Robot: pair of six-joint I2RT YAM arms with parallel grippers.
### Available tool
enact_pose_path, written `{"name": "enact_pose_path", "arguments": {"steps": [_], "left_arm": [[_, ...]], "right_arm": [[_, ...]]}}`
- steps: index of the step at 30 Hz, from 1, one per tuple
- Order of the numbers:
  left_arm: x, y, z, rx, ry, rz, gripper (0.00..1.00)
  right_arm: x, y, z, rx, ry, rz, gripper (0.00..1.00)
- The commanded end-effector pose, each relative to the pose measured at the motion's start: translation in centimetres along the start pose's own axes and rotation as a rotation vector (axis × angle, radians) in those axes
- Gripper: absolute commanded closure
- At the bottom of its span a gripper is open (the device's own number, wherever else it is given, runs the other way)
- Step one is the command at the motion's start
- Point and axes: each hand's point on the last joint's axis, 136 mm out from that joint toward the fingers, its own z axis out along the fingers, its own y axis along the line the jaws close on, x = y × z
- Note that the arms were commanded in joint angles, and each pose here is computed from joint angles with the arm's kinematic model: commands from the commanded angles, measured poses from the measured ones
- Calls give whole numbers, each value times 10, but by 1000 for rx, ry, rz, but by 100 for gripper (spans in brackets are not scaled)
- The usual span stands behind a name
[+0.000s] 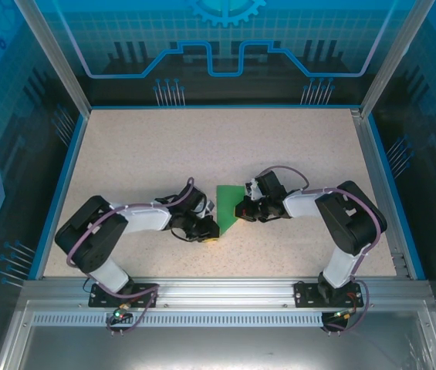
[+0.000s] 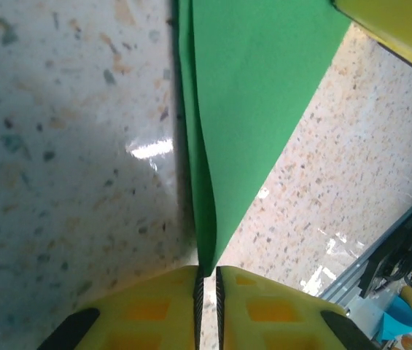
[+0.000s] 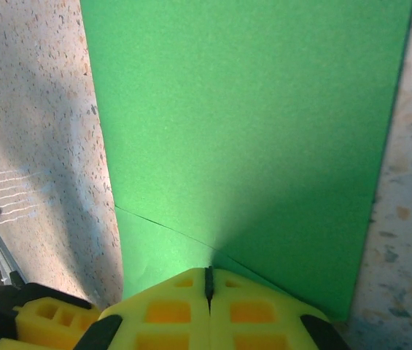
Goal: Fold a paper plane with a square sheet of paper (pick it up from the middle)
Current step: Third fold the triangle at the center of the table.
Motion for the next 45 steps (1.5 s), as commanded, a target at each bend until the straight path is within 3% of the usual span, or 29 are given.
{"name": "enact_pose_path", "arguments": {"steps": [1,5,9,16,23,28,39,45], "left_arm": [[0,-13,-14,20,-26,40,83],[-21,-45,-21,100,-81,80,84],[-37,-55,-11,111,-91,79,85],[-41,-28,16,35,-57,26,88],[-30,16,22,-108,-65,-22,91],[-27,25,26,-131,-61,-27,93],[-29,25,24,-146,-72,-10,95],[-26,34,26,-175,-60,-9,97]], "right_arm": [[15,-30,5,124,31,41,96],[12,-26,3,111,21,42,96],[11,-25,2,114,15,46,96],[5,-12,-1,77,5,36,96],[-9,31,-21,-25,-32,-65,94],[4,42,-19,-37,-40,-95,96],[18,6,10,19,-46,-35,97],[3,-16,4,21,-102,8,97]]}}
